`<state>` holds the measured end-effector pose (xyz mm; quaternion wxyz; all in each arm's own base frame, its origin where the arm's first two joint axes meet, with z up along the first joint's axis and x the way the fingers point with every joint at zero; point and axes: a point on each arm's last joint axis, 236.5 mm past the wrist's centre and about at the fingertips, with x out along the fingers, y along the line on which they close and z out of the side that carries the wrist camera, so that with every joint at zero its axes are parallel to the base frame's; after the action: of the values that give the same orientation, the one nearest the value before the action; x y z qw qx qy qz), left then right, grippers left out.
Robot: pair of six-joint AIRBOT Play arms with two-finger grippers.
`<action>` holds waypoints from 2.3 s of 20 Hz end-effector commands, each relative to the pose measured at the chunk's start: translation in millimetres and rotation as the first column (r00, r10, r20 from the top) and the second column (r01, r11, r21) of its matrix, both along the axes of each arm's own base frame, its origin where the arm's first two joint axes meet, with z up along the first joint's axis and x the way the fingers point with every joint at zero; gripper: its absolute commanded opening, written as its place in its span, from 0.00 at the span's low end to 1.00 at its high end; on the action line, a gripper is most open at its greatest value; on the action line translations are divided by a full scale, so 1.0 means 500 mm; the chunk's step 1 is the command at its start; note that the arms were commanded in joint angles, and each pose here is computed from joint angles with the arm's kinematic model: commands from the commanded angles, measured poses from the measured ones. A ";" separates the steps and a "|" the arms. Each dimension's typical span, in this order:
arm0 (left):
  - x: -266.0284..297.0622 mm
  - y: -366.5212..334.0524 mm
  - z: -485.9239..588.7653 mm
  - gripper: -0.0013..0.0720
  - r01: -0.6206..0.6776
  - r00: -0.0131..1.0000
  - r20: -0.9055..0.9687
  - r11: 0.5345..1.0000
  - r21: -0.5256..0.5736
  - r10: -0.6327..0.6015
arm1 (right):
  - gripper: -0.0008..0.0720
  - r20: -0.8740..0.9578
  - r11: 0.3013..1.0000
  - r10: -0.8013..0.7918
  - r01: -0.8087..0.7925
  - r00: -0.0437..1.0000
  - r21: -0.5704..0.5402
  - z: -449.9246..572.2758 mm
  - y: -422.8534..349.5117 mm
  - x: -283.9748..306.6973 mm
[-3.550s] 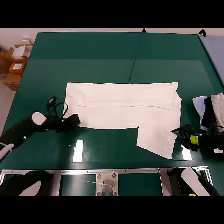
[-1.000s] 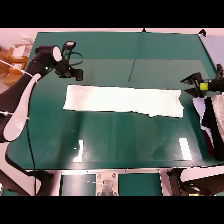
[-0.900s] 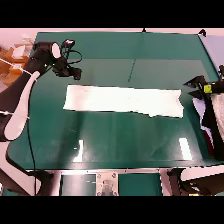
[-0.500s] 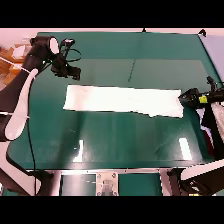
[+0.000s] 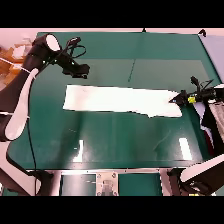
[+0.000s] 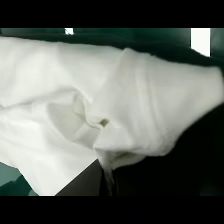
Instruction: Fold the shirts.
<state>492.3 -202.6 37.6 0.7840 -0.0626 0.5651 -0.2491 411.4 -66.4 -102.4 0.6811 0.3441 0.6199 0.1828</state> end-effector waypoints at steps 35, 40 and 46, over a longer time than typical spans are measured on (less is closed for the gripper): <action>-0.044 0.158 0.125 0.05 0.046 0.993 -0.098 0.991 -0.127 -0.058 | 0.03 0.456 0.939 0.293 -0.343 0.840 0.031 0.519 0.688 0.041; -0.031 0.269 0.131 0.05 -0.044 0.995 -0.093 0.992 -0.121 0.033 | 0.03 0.446 0.963 0.188 -0.252 0.875 0.090 0.270 1.015 0.052; -0.028 0.278 0.131 0.05 -0.010 0.998 -0.063 0.993 -0.114 0.003 | 0.85 0.473 0.982 0.113 -0.170 0.874 0.078 0.189 1.059 0.094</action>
<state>478.7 -68.8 102.1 0.7601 -0.1236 0.5769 -0.2724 447.5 467.7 5.3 0.7645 0.2838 0.4541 0.3589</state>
